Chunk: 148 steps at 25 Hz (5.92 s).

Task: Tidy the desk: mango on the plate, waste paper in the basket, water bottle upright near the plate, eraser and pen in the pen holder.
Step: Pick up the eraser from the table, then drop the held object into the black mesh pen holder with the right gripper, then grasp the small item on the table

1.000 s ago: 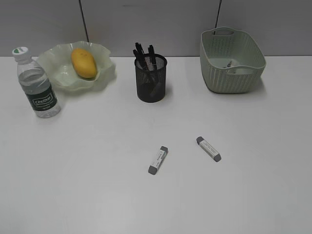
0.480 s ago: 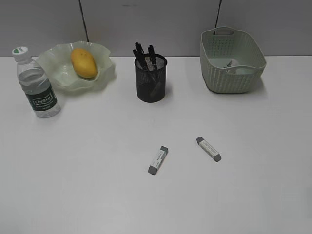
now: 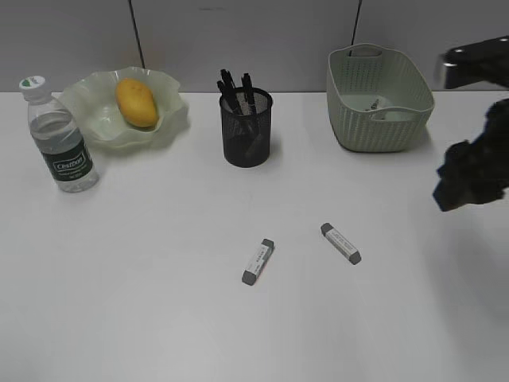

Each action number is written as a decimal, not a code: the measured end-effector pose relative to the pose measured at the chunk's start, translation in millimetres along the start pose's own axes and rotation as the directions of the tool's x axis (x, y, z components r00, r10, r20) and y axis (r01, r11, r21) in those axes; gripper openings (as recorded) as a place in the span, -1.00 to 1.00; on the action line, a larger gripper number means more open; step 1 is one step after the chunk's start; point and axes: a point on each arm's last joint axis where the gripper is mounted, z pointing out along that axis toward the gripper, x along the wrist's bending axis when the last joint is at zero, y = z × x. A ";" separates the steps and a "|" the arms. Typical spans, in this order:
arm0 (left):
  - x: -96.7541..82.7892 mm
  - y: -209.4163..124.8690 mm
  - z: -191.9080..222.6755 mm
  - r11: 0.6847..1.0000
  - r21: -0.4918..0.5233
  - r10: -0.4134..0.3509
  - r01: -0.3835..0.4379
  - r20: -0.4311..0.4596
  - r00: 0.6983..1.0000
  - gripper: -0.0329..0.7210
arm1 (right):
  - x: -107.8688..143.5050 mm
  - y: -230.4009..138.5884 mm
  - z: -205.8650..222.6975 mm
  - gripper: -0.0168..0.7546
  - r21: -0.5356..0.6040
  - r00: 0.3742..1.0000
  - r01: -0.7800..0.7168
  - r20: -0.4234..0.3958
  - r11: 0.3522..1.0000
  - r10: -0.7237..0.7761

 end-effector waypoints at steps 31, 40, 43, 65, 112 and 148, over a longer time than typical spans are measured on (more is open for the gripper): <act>0.0 0.0 0.0 1.000 0.000 0.000 0.000 0.000 1.000 0.13 | 66.7 73.4 167.6 0.28 0.318 0.988 0.150 -0.075 0.936 -0.132; 0.0 0.0 0.0 1.000 0.000 0.000 0.000 0.000 1.000 0.13 | 68.7 70.3 182.6 -0.02 0.335 0.987 0.158 -0.079 0.929 -0.140; 0.0 0.0 0.0 1.000 0.000 0.000 0.000 0.000 1.000 0.13 | 69.2 70.2 183.6 -0.27 0.336 0.987 0.157 -0.083 0.929 -0.137; 0.0 0.0 0.0 1.000 0.000 0.000 0.000 0.000 1.000 0.13 | 72.1 172.4 65.7 -0.51 -0.420 0.989 0.110 -0.044 0.901 -0.141; 0.0 0.0 0.0 1.000 0.000 0.000 0.000 0.000 1.000 0.13 | 74.0 159.1 62.4 0.14 -0.047 0.987 0.133 -0.090 0.990 -0.137; -0.1 0.0 0.0 1.000 0.000 -0.001 0.001 0.002 1.000 0.13 | 10.3 -157.1 -125.8 0.56 -0.470 0.985 -0.163 -0.027 0.867 0.170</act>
